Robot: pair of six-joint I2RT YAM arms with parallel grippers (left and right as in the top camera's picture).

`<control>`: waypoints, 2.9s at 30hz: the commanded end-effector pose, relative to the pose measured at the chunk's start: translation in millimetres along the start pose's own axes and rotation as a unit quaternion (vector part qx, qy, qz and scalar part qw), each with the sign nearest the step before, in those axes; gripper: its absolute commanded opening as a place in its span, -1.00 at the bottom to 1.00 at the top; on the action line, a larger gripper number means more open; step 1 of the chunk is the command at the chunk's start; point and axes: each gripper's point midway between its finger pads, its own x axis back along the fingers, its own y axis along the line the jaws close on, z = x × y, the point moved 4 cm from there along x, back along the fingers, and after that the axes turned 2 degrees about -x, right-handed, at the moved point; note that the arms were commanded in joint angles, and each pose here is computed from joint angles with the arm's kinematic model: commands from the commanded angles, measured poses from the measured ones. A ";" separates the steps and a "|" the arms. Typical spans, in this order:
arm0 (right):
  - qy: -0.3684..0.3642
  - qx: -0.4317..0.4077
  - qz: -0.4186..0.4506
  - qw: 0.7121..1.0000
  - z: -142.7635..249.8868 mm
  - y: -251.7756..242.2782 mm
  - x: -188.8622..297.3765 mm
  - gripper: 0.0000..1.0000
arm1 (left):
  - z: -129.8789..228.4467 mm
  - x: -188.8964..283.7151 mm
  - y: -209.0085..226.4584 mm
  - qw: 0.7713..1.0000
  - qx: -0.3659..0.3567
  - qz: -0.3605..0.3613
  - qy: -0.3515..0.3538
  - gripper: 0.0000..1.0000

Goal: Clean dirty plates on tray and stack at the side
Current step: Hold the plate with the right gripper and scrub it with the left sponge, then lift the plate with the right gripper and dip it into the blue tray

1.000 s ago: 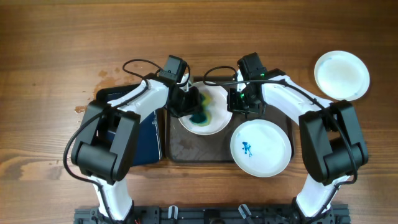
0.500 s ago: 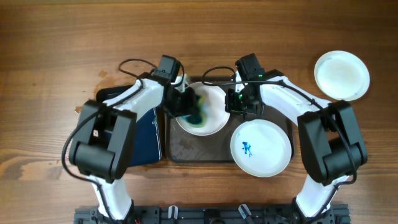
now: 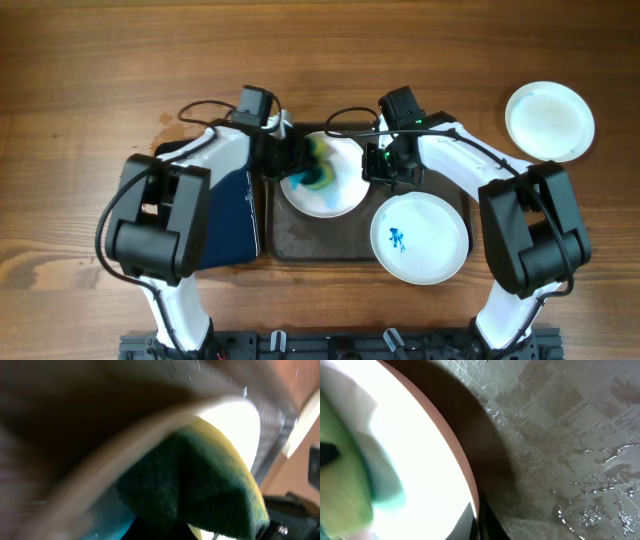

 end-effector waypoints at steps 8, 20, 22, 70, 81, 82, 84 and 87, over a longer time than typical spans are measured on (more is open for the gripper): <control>0.022 -0.017 0.037 0.999 11.5 -17.7 -9.9 -0.91 | 59.9 -2.0 71.6 0.965 0.007 -0.247 0.084 -0.92; 0.027 -0.016 0.040 0.999 13.8 -18.8 -9.7 -0.91 | 68.7 -52.1 -28.1 0.992 -0.082 -0.017 0.090 -0.92; 0.027 -0.016 0.040 0.999 13.9 -18.9 -9.7 -0.91 | 41.4 -45.3 -11.8 0.996 -0.066 -0.056 0.030 -0.92; -0.093 0.158 0.046 0.982 -25.6 21.7 60.7 -0.91 | -36.6 252.4 48.1 0.939 0.130 -0.275 -0.158 -0.92; -0.186 0.281 0.084 0.938 -10.5 140.3 153.4 -0.91 | -37.3 307.4 113.3 0.935 0.196 -0.237 -0.176 -0.92; -0.202 0.296 0.080 0.930 -9.1 154.1 161.6 -0.91 | -37.2 307.8 113.7 0.935 0.195 -0.237 -0.176 -0.92; -0.233 0.312 0.084 0.917 -10.4 175.2 169.5 -0.91 | -37.7 307.8 113.6 0.936 0.193 -0.237 -0.177 -0.92; -0.232 0.328 0.080 0.912 -11.2 194.8 155.4 -0.91 | -37.6 307.7 113.6 0.936 0.193 -0.237 -0.176 -0.92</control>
